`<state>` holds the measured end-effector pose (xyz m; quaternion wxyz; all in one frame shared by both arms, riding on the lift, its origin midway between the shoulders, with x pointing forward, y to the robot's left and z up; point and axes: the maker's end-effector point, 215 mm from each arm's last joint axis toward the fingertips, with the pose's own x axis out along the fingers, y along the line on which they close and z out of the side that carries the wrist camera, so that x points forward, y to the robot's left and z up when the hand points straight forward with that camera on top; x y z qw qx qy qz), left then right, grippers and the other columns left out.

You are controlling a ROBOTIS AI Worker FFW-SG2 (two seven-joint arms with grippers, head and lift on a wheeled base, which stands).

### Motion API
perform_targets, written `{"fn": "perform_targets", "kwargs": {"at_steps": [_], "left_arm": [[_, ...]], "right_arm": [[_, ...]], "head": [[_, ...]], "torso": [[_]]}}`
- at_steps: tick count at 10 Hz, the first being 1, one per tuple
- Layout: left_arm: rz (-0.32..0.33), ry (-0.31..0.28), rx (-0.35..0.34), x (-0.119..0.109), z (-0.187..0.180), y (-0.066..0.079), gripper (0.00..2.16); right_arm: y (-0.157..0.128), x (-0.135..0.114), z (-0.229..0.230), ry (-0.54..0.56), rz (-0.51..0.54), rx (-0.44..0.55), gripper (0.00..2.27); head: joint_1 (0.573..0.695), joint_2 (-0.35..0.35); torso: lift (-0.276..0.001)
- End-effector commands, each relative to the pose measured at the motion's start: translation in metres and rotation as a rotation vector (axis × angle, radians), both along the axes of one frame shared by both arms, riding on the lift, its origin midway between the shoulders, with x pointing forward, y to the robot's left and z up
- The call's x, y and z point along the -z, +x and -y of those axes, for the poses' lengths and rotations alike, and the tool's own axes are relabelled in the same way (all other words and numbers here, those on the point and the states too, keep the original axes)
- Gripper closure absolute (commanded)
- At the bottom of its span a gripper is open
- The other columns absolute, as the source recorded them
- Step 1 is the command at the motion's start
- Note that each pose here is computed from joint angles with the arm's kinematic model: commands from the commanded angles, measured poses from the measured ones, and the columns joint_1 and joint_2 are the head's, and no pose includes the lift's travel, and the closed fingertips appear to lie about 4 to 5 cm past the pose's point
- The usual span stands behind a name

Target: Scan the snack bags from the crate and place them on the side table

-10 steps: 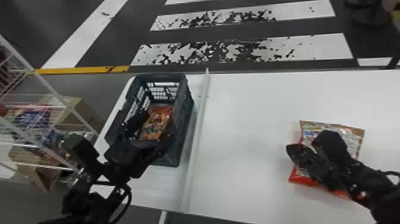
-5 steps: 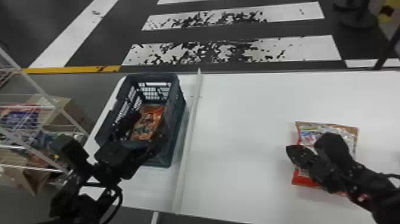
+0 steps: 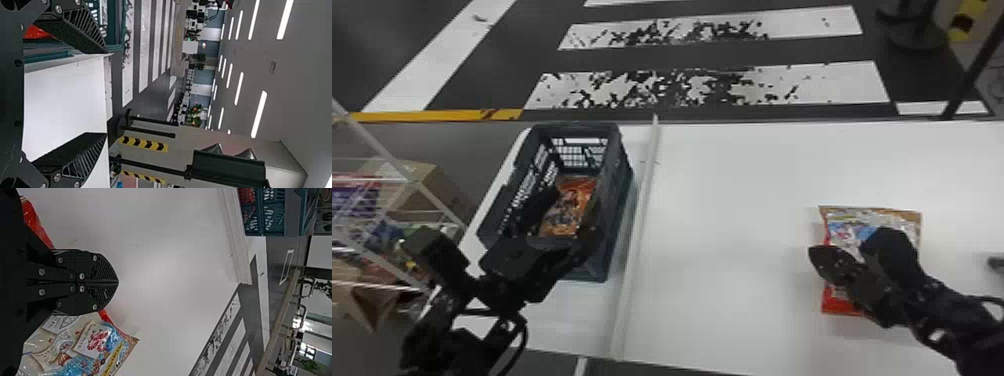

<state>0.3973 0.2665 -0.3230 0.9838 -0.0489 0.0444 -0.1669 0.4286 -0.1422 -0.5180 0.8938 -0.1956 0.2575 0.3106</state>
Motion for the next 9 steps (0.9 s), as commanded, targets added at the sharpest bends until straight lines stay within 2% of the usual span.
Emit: {"fn": "perform_targets", "kwargs": {"at_steps": [1,3,4,5,6,7,8,9], "left_arm": [[-0.004,-0.003,0.001,0.001,0.002,0.0,0.14],[-0.005,0.0,0.0,0.002,0.002,0.0,0.14],[-0.003,0.0,0.0,0.001,0.002,0.001,0.14],[-0.006,-0.001,0.001,0.002,0.002,0.001,0.14],[-0.005,-0.001,0.001,0.001,0.003,0.001,0.14],[-0.001,0.001,0.002,-0.001,0.003,0.001,0.14],[0.009,0.005,0.004,-0.006,0.004,0.0,0.14],[0.014,0.006,0.008,-0.01,0.006,-0.002,0.14]], "right_arm": [[-0.003,0.0,0.004,-0.002,0.004,-0.006,2.14],[-0.008,-0.012,0.004,0.032,0.022,-0.007,2.14],[-0.011,-0.036,0.007,0.075,0.055,0.004,2.11],[-0.006,-0.078,0.022,0.153,0.109,0.052,1.99],[0.002,-0.116,0.054,0.203,0.159,0.122,1.72],[0.008,-0.139,0.093,0.216,0.191,0.197,0.94],[0.012,-0.151,0.134,0.231,0.202,0.28,0.08],[0.012,-0.156,0.171,0.244,0.205,0.36,0.03]], "head": [[0.695,0.171],[0.695,0.165],[0.695,0.163],[0.695,0.162],[0.695,0.153],[0.695,0.125],[0.695,0.076],[0.695,0.017]], "torso": [[-0.094],[-0.094],[-0.094],[-0.094],[-0.094],[-0.094],[-0.094],[-0.094]]}}
